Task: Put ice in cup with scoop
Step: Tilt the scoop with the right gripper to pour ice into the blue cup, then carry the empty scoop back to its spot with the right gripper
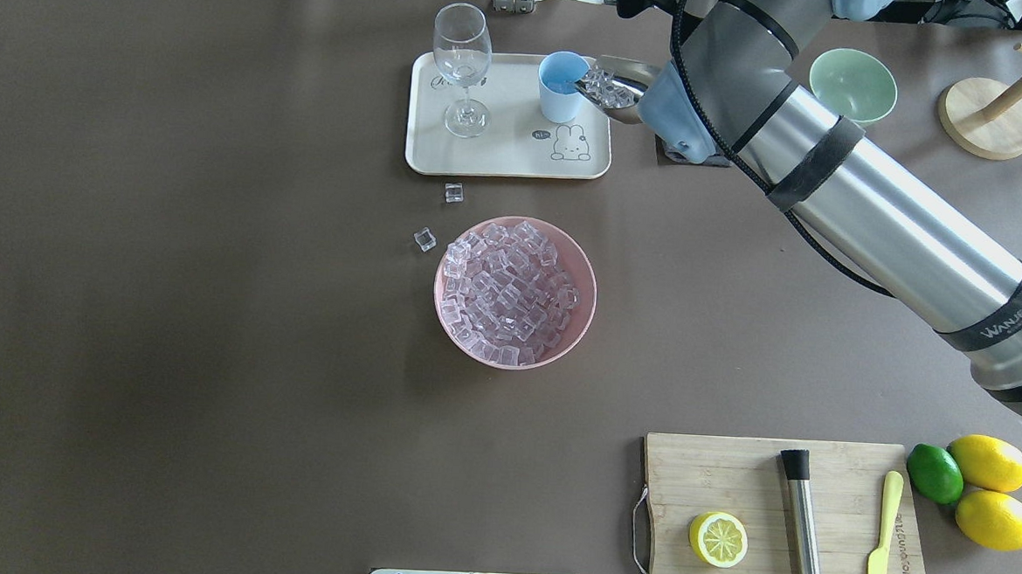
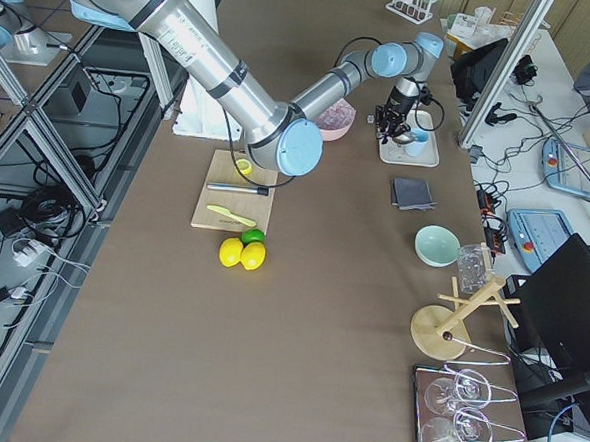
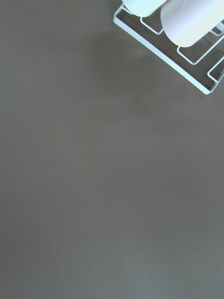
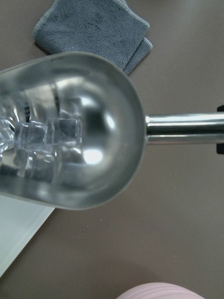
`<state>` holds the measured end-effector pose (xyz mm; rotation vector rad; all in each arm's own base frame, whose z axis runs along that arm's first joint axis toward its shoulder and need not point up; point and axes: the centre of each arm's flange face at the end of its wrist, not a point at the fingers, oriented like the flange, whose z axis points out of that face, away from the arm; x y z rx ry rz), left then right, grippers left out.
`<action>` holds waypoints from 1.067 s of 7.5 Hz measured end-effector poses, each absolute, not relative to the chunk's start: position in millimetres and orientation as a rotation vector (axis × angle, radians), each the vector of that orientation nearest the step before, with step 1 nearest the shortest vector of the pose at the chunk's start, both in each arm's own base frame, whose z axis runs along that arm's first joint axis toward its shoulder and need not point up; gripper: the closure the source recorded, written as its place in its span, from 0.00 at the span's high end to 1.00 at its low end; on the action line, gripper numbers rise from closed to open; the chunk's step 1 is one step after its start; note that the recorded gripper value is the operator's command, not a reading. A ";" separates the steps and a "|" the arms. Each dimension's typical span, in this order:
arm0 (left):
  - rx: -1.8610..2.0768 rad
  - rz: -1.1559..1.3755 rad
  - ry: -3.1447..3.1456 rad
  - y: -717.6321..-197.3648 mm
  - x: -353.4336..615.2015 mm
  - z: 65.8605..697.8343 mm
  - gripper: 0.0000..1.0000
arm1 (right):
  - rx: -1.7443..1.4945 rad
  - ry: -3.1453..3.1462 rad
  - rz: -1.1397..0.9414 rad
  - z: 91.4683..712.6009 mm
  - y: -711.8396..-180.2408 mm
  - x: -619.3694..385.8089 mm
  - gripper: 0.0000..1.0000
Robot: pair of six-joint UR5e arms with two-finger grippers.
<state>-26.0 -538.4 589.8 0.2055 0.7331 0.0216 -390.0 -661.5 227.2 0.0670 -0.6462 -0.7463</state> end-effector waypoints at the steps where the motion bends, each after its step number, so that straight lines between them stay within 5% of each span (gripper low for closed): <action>1: 0.201 0.007 0.731 -536.5 -32.8 594.7 0.99 | 0.054 -0.624 -0.763 221.6 -662.7 -389.3 0.00; 8: 0.182 -0.058 0.717 -510.0 -62.2 637.2 0.99 | 0.006 -0.520 -0.840 192.8 -680.7 -394.5 0.00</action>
